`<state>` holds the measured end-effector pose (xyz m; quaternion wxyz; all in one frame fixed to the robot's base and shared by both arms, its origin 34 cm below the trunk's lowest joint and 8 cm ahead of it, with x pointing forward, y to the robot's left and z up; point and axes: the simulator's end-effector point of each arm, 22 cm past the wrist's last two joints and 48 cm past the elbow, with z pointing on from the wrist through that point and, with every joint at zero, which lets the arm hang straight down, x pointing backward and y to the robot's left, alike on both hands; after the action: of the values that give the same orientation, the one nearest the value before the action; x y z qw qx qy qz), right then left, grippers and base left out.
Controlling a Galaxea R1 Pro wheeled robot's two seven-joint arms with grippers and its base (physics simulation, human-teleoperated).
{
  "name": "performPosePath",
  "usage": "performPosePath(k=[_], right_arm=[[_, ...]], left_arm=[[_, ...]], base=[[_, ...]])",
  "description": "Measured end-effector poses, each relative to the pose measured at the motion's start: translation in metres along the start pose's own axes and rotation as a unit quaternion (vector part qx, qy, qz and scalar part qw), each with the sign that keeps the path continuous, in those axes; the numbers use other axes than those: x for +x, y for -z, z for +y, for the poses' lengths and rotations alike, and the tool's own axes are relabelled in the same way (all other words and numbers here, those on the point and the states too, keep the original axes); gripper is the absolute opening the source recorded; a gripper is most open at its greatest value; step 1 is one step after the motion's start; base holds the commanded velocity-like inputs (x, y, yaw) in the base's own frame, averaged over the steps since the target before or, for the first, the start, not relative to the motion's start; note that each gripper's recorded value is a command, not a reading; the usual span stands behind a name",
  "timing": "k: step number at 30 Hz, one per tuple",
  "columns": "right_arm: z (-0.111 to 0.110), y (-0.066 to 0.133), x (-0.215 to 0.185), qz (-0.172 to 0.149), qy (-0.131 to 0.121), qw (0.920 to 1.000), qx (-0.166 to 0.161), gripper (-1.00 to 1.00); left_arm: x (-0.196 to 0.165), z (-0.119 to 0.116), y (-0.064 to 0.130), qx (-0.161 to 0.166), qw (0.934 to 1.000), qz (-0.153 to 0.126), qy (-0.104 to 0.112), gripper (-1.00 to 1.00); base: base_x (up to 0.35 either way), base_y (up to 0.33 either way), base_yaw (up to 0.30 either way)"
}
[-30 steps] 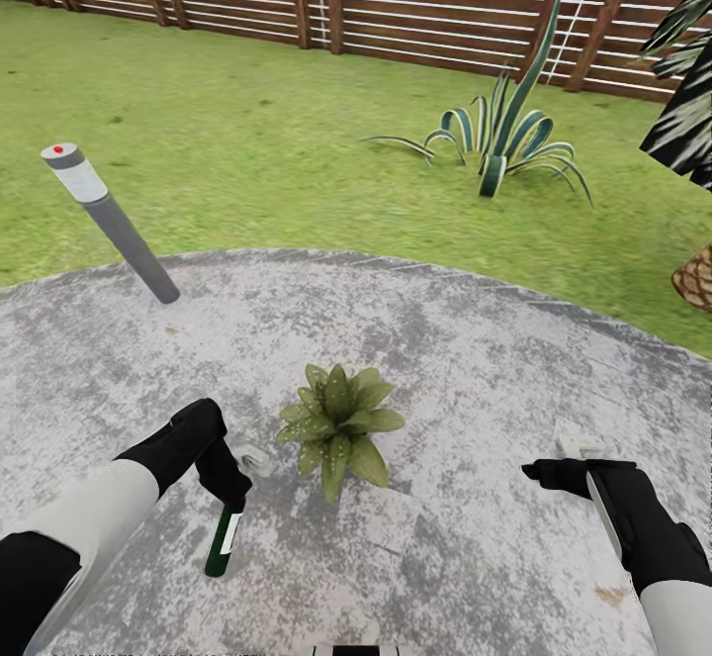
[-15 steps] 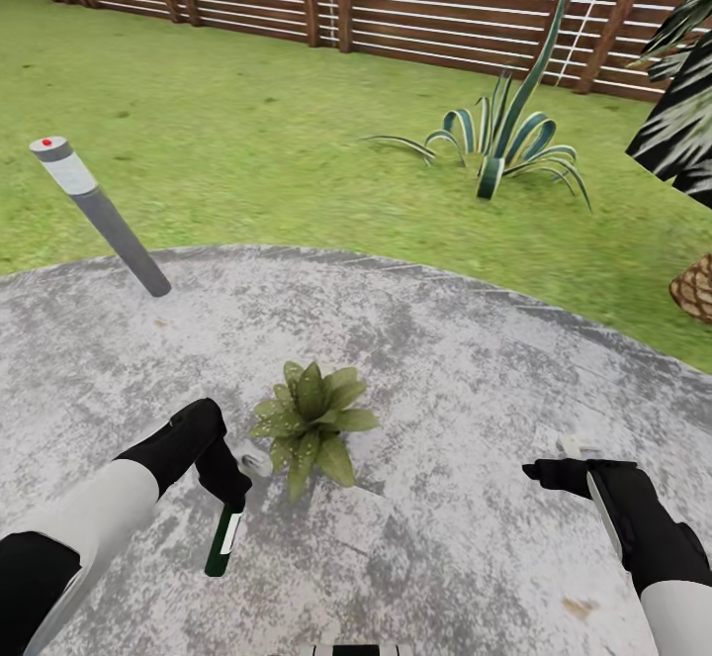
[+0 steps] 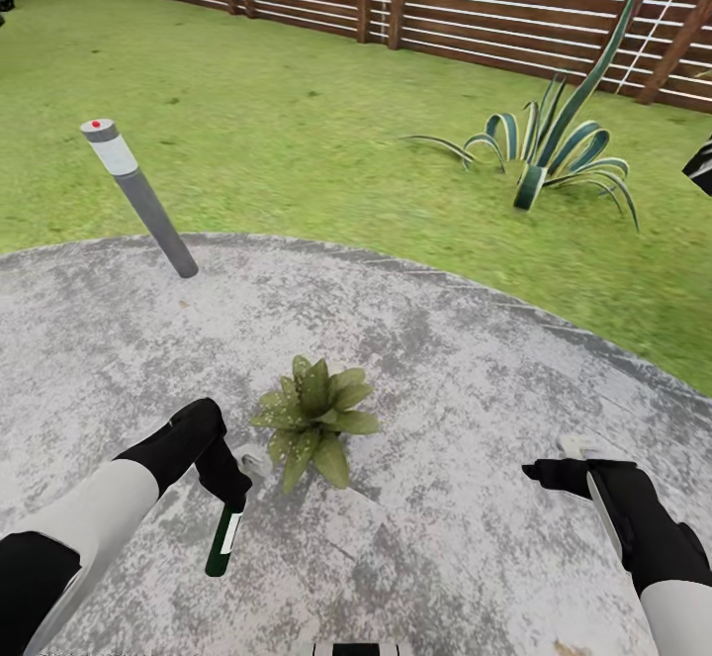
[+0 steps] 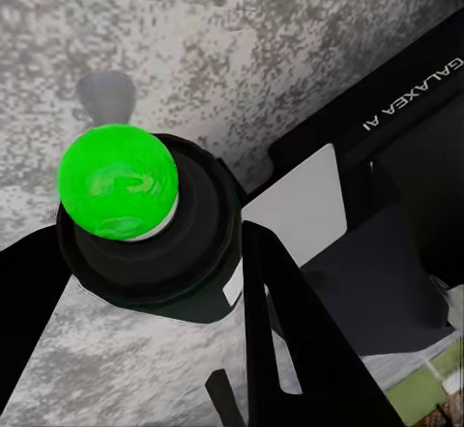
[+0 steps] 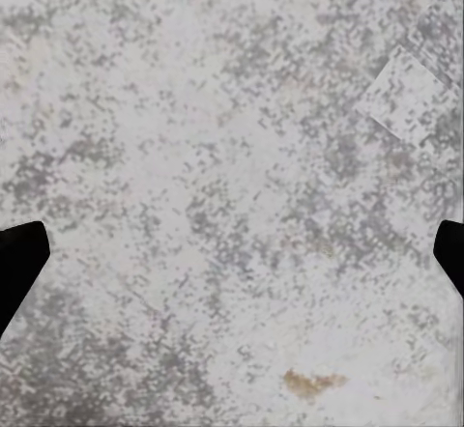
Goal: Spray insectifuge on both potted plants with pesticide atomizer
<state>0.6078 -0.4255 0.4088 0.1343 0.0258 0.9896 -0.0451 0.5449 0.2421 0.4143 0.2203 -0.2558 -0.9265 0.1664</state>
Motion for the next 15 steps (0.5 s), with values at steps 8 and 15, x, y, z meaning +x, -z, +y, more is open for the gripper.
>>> performPosePath(k=[8, 15], right_arm=[[0.0001, -0.0016, 0.0018, 0.002, 0.0, 1.0, 0.0, 1.0], [0.0001, -0.0022, 0.0025, 0.003, 0.0, 1.0, 0.0, 1.0]], left_arm=[[0.0004, 0.0002, -0.002, 0.001, 1.0, 0.002, 0.001, -1.0], [0.0005, 0.0003, -0.003, 0.001, 1.0, 0.003, 0.0, -1.0]], base=[[0.191, -0.171, 0.263], [0.049, -0.281, 0.041]])
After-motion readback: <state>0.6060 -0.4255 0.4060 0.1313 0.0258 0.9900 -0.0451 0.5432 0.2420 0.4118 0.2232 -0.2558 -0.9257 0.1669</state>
